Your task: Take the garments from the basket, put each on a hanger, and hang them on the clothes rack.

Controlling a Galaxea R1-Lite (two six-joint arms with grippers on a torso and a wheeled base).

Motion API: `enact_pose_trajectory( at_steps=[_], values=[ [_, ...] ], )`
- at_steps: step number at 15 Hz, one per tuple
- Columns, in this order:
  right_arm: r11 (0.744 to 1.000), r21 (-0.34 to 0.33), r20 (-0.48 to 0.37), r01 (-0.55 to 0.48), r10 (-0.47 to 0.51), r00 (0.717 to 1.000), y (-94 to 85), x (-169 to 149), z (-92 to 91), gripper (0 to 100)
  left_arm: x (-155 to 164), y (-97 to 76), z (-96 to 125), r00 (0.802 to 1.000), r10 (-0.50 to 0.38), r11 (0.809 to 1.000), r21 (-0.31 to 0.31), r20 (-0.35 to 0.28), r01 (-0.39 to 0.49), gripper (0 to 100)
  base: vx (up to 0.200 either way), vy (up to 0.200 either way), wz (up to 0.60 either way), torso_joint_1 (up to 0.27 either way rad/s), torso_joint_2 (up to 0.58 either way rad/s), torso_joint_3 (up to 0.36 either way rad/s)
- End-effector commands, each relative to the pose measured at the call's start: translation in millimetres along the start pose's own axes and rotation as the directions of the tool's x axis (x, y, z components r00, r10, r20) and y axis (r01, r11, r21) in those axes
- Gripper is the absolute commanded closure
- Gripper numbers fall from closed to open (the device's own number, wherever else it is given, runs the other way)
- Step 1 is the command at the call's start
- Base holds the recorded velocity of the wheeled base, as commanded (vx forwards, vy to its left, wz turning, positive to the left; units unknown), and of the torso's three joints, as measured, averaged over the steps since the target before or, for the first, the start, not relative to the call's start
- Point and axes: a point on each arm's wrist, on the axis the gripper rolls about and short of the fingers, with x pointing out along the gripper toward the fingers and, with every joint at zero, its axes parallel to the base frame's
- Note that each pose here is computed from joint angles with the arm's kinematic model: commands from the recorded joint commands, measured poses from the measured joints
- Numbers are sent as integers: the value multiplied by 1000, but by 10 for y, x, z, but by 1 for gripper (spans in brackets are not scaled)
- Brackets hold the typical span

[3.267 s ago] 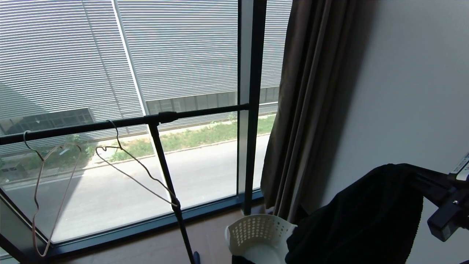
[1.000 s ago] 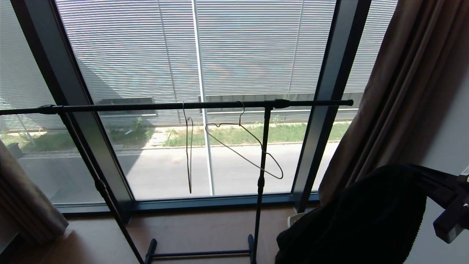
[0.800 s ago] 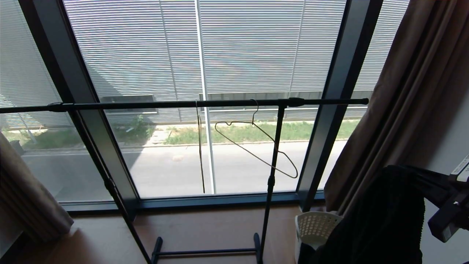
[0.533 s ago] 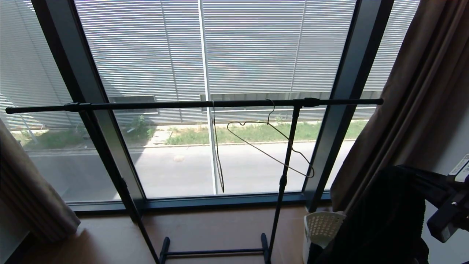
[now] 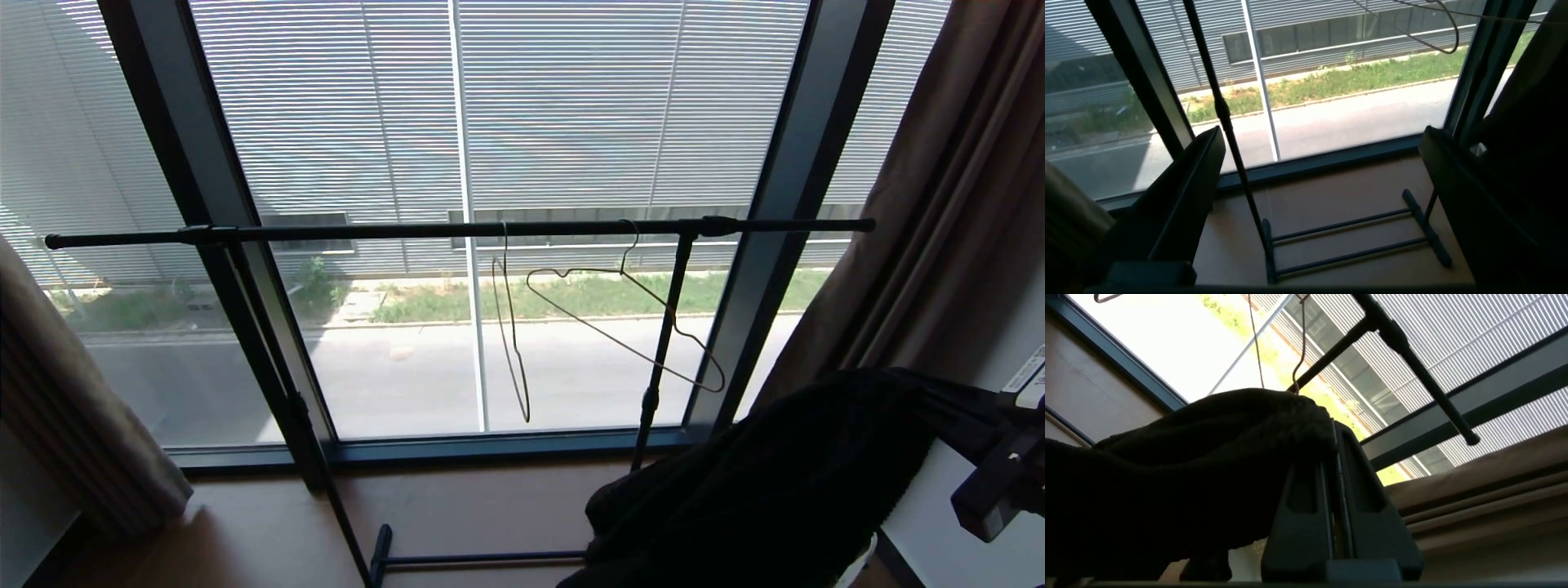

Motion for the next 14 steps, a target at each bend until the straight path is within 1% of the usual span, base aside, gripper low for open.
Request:
enact_pose_trajectory(
  at_steps=[1,4,6,7,8,9,10,11,12,13,14],
  values=[
    [1000,-2,-3,-2,2,1000,8,-1,-11,100,1,0,0,1000,1,1000,-3,-1,-1,0,0,0,0,0,0,0],
    [1000,-8,-13,-21,21,1000,43,16,-31,100,1,0,-2,1000,-1,1000,-1,-2,1,0,0,0,0,0,0,0],
    [1000,-8,-9,-28,28,1000,46,41,-12,100,-1,0,-1,1000,1,1000,-2,-4,-1,0,0,0,0,0,0,0],
    [999,-2,4,-37,37,999,50,48,19,100,9,2,3,1000,-1,1000,-5,-17,1,0,0,0,0,0,0,0],
    [998,15,9,-60,60,998,82,83,51,100,42,8,16,998,-1,1000,-8,-63,1,0,0,0,0,0,0,0],
    [994,60,11,-89,88,996,126,129,80,100,70,15,42,995,-7,1000,-6,-99,7,0,0,0,0,0,0,0],
    [984,130,25,-125,123,992,179,172,140,100,82,23,125,994,-20,1000,-3,-104,20,0,0,0,0,0,0,0],
    [965,208,51,-161,154,987,221,198,222,100,95,36,247,994,-44,999,-4,-99,44,0,0,0,0,0,0,0],
    [925,324,91,-198,178,980,251,225,354,100,146,49,410,988,-104,994,-27,-113,102,0,0,0,0,0,0,0],
    [900,381,103,-210,184,978,257,285,444,100,211,60,501,979,-141,989,-60,-145,133,0,0,0,0,0,0,0],
    [891,403,92,-209,187,978,278,373,489,100,303,71,572,965,-182,982,-80,-191,169,0,0,0,0,0,0,0]
  ],
)
